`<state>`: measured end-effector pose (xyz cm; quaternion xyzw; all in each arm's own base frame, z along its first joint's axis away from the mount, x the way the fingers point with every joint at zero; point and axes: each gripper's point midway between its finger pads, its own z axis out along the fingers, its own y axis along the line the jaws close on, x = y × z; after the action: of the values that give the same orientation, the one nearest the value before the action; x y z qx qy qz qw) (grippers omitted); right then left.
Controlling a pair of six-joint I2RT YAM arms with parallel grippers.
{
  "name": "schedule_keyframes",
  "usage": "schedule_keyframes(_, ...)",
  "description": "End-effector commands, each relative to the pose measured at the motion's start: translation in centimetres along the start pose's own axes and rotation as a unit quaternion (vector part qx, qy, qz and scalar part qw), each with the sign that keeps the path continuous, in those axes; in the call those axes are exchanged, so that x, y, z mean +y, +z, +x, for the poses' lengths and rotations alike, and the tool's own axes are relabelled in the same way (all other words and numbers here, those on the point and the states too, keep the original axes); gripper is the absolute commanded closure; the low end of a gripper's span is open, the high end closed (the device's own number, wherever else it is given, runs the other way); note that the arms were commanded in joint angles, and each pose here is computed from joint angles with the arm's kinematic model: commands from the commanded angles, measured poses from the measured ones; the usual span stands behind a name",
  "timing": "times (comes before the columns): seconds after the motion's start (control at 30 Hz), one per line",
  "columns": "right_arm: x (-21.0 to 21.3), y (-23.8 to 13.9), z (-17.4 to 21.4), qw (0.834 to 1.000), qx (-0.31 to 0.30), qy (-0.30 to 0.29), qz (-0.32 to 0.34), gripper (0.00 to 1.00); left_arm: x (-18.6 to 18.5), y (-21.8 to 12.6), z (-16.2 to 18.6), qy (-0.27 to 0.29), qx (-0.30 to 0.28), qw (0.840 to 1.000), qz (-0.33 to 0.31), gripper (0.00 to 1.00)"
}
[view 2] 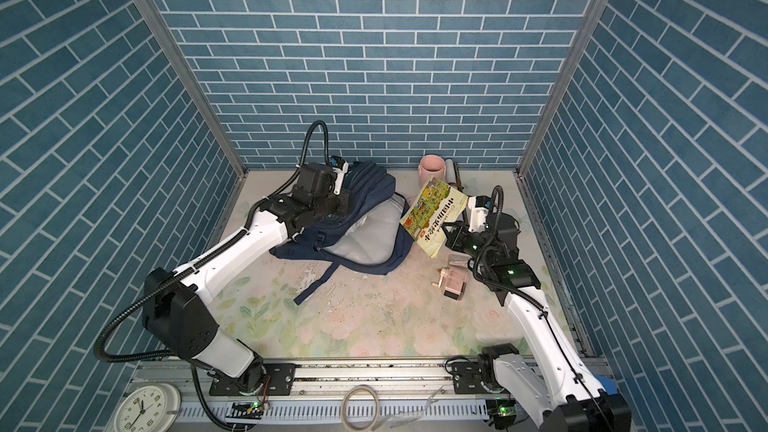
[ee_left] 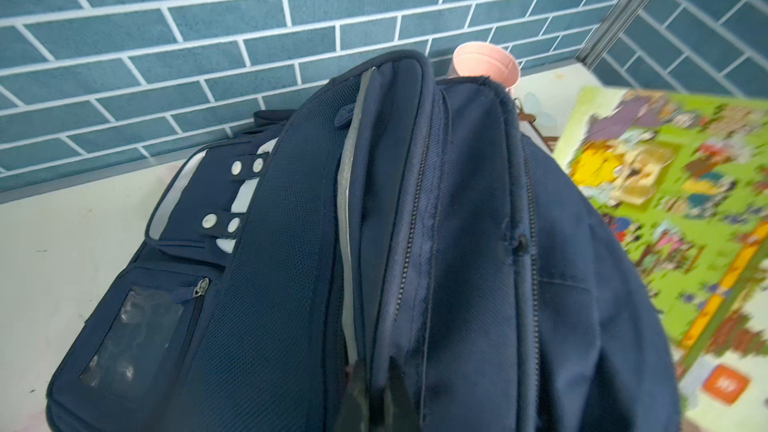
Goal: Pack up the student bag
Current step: 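Lower the book into the backpack with the right gripper while the left holds it open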
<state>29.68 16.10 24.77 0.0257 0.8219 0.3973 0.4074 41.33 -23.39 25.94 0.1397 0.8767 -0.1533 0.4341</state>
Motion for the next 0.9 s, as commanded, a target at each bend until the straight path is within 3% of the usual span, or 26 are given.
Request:
schedule_keyframes(0.0, 3.1, 0.8, -0.9, 0.998, -0.014, 0.020, -0.051, 1.00, -1.5, -2.8, -4.8, -0.020, -0.073, 0.996, 0.046, 1.00)
schedule_keyframes(0.4, 7.1, 4.2, 0.8, 0.988, 0.024, 0.084, -0.130, 1.00, -2.0, -4.3, -7.2, -0.046, -0.097, 0.990, 0.091, 1.00)
schedule_keyframes(0.63, 9.1, 7.7, 2.3, 0.970, 0.049, 0.131, -0.200, 1.00, -3.0, -5.1, -7.8, -0.074, -0.107, 0.984, 0.125, 1.00)
schedule_keyframes(0.73, 10.7, 9.1, 2.5, 0.963, 0.057, 0.123, -0.232, 1.00, -2.9, -5.4, -7.6, -0.077, -0.111, 0.983, 0.126, 1.00)
schedule_keyframes(0.87, 10.8, 11.9, 3.4, 0.965, 0.076, 0.115, -0.223, 1.00, -2.9, -5.9, -7.4, -0.084, -0.111, 0.982, 0.127, 1.00)
